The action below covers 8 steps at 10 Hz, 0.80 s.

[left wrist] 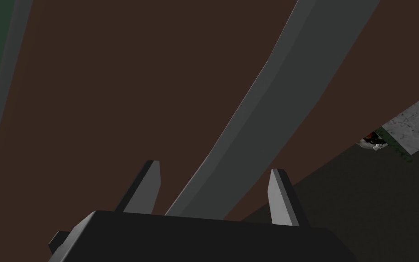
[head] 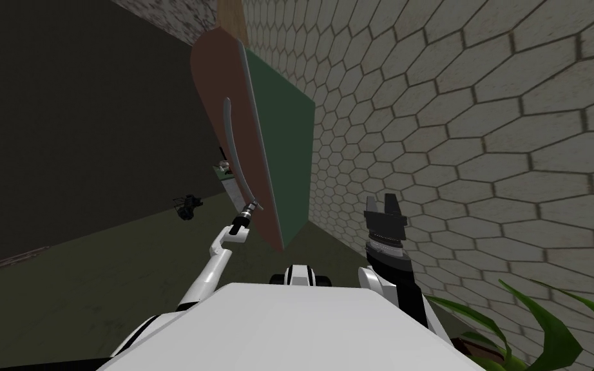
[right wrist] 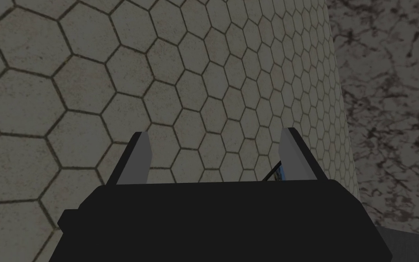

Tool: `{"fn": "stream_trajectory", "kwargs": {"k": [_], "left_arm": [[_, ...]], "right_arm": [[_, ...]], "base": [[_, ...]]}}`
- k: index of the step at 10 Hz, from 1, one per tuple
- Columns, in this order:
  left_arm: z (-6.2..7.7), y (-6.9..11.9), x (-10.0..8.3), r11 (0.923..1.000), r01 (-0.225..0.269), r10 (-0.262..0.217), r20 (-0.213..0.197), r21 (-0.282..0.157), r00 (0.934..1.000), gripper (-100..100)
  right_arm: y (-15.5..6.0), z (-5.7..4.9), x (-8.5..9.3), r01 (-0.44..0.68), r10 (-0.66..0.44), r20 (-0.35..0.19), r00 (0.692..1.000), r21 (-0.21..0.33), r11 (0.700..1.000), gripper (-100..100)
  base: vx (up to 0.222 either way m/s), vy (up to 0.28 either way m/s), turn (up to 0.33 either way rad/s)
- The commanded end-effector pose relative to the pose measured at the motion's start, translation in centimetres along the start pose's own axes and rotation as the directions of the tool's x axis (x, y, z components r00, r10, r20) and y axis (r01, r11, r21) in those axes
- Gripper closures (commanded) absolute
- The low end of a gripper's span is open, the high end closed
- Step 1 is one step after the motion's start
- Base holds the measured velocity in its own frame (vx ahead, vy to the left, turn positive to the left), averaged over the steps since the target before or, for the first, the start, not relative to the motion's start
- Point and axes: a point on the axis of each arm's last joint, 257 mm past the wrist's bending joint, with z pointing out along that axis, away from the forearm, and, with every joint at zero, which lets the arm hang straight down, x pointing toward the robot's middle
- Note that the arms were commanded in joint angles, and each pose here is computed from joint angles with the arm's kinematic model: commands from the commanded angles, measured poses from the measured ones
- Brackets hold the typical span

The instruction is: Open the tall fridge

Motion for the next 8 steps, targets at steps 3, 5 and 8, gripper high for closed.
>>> {"fn": "stream_trajectory", "kwargs": {"k": [3,5,8], "left_arm": [[-0.1,-1.5,0.6,0.999,0.004,-0.003,-0.023,0.045,0.9997,100],[-0.3,-2.8,1.3,0.9961,0.01,-0.006,-0.049,0.088,0.9988,100],[-0.4,-3.5,1.7,0.994,0.014,-0.007,-0.063,0.108,0.998,100]], "right_arm": [[0.0,0.0,0.0,0.0,0.0,0.0,1.0,0.0,1.0,0],[0.0,0.0,0.0,0.0,0.0,0.0,1.0,0.0,1.0,0],[0.0,0.0,0.0,0.0,0.0,0.0,1.0,0.0,1.0,0]], "base": [[-0.12,0.245,-0.09],[-0.172,0.299,-0.102],[-0.155,0.28,-0.074]]}}
